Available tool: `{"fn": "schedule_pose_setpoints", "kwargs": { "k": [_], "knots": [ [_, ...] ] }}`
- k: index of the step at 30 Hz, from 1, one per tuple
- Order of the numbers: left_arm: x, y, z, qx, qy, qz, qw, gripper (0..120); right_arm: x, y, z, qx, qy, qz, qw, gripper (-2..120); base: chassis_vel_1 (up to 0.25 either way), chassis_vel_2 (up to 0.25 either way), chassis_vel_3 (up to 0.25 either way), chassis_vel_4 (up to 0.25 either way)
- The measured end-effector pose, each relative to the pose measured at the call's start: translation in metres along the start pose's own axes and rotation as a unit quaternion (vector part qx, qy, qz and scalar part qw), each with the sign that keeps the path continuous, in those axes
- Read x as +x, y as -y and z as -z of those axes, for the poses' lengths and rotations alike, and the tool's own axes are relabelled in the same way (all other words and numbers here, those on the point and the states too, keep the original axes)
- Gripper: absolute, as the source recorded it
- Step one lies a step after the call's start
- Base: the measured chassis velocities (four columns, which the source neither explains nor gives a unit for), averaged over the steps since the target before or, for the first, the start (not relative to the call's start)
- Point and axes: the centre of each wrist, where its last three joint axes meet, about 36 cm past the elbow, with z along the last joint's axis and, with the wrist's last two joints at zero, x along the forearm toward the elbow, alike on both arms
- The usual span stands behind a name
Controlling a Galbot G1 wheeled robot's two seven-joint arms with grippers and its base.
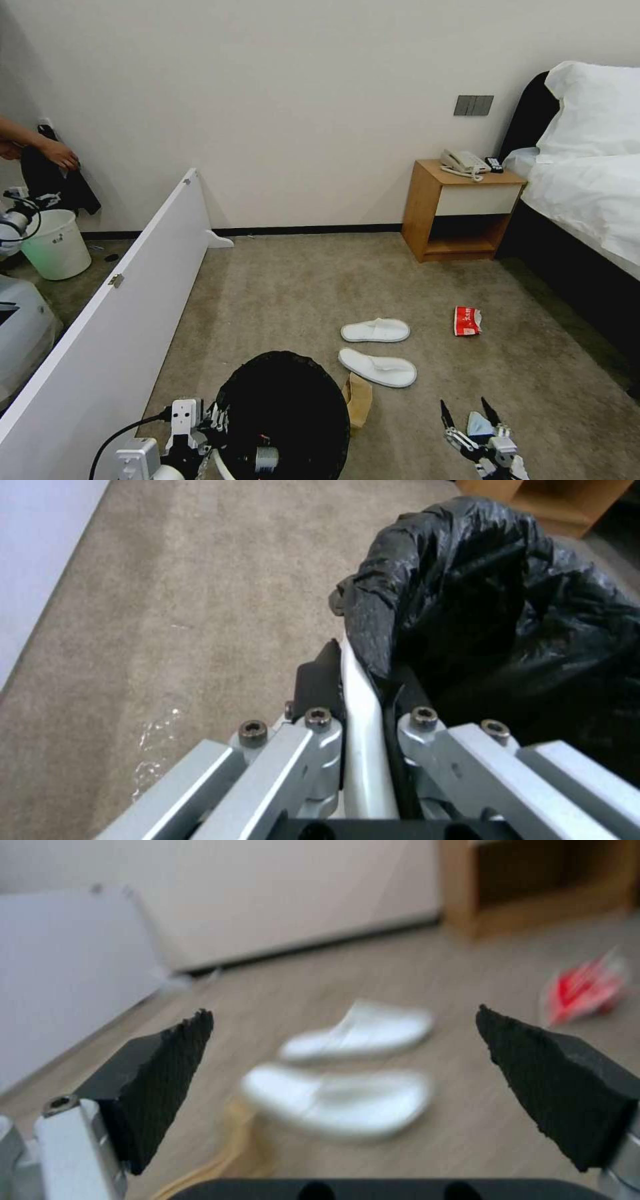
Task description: Pick up the trash bin, then pick up the garbage from the floor and place it into the trash bin.
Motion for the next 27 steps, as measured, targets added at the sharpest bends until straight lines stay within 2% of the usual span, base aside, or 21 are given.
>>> {"fn": "schedule_pose_setpoints", "kwargs": {
  "k": [1,3,6,14,20,22,27],
  "knots": [
    [0.000,0.000,0.000,0.000,0.000,0.000,1.0000,5,0.000,0.000,0.000,0.000,0.000,0.000,1.000,100,0.000,0.000,0.000,0.000],
    [0.002,0.000,-0.001,-0.002,-0.003,0.004,1.0000,5,-0.010,-0.013,0.005,-0.030,-0.052,0.009,0.998,100,0.000,0.000,0.000,0.000],
    [0.004,0.000,-0.001,-0.003,-0.004,0.008,1.0000,5,-0.024,-0.024,0.011,-0.049,-0.091,0.009,0.995,100,0.000,0.000,0.000,0.000],
    [0.012,0.001,-0.002,-0.003,-0.006,0.021,0.9998,5,-0.061,-0.037,0.023,-0.071,-0.212,0.006,0.975,100,0.000,0.000,0.000,0.000],
    [0.017,0.000,-0.001,-0.003,-0.005,0.030,0.9995,5,-0.085,-0.052,0.011,-0.091,-0.244,0.008,0.966,100,0.000,0.000,0.000,0.000],
    [0.020,0.000,-0.002,-0.003,-0.006,0.036,0.9993,5,-0.104,-0.070,0.002,-0.110,-0.248,0.018,0.962,100,0.000,0.000,0.000,0.000],
    [0.024,0.003,-0.003,-0.003,-0.008,0.043,0.9990,5,-0.139,-0.099,-0.008,-0.125,-0.260,0.021,0.957,100,0.000,0.000,0.000,0.000]
  ]
}}
